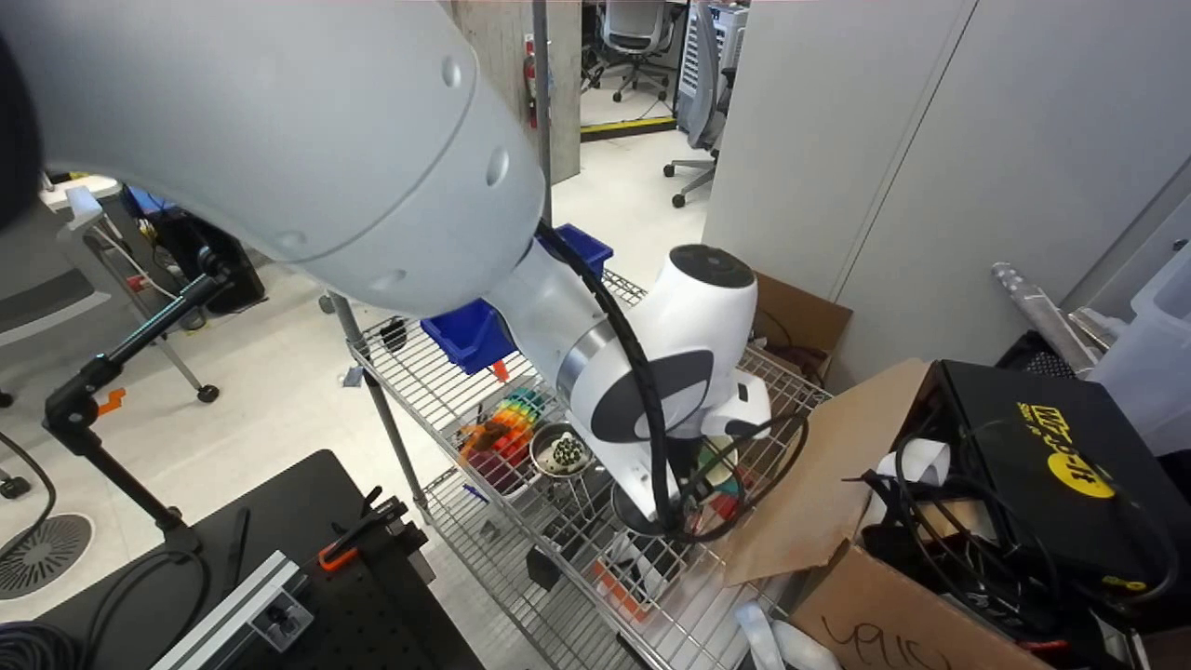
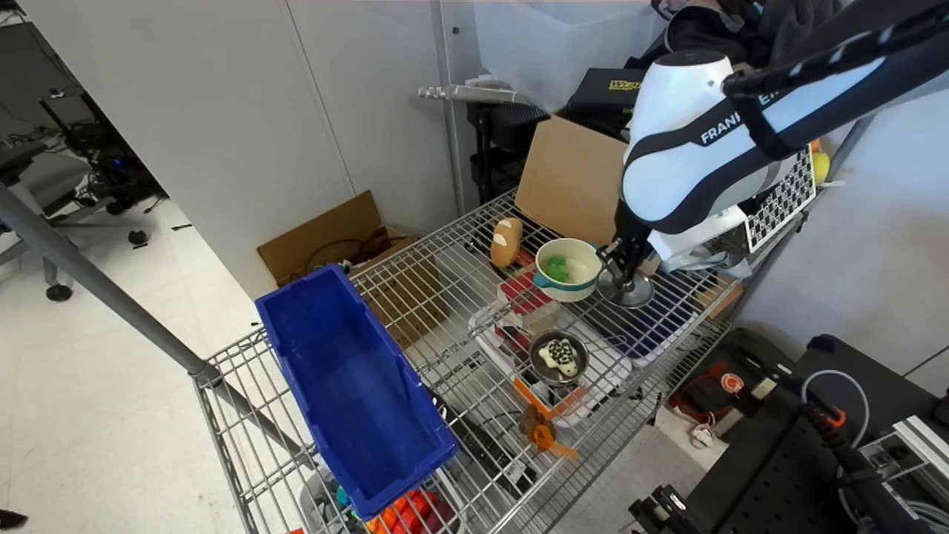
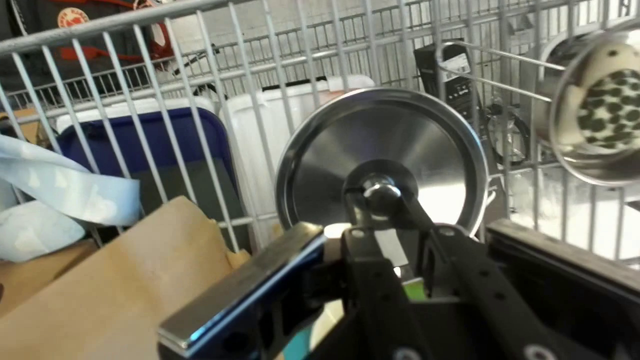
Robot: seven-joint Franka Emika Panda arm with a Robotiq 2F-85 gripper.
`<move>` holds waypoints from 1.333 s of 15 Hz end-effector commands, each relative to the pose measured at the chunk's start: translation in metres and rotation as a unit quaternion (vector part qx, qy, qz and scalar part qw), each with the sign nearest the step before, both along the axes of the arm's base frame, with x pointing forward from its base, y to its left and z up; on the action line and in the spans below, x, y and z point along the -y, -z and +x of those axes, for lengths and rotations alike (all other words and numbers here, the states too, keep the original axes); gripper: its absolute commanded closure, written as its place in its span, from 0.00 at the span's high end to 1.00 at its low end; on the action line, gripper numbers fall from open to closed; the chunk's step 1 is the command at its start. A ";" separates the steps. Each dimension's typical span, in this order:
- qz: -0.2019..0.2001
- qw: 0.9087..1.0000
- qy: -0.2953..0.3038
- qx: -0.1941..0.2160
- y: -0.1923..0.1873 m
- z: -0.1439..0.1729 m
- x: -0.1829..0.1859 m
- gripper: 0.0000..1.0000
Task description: Cover the pot with the silver lid
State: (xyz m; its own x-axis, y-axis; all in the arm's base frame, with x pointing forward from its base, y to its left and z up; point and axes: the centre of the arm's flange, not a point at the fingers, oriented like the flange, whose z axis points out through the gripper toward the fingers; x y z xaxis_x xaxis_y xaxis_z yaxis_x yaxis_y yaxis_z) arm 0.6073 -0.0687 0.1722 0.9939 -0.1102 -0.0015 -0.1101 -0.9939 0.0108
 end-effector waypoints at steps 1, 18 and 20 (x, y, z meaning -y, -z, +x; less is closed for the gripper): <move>0.030 0.999 -0.015 0.018 -0.026 -0.006 -0.043 0.05; 0.018 0.998 -0.058 -0.024 0.038 -0.013 -0.152 0.05; 0.014 0.998 -0.053 -0.022 0.045 -0.010 -0.155 0.05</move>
State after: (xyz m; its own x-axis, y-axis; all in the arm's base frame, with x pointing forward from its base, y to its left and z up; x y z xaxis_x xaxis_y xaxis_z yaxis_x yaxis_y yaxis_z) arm 0.5866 0.0809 0.1365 0.9976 0.0121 -0.0683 0.0093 -0.9991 -0.0416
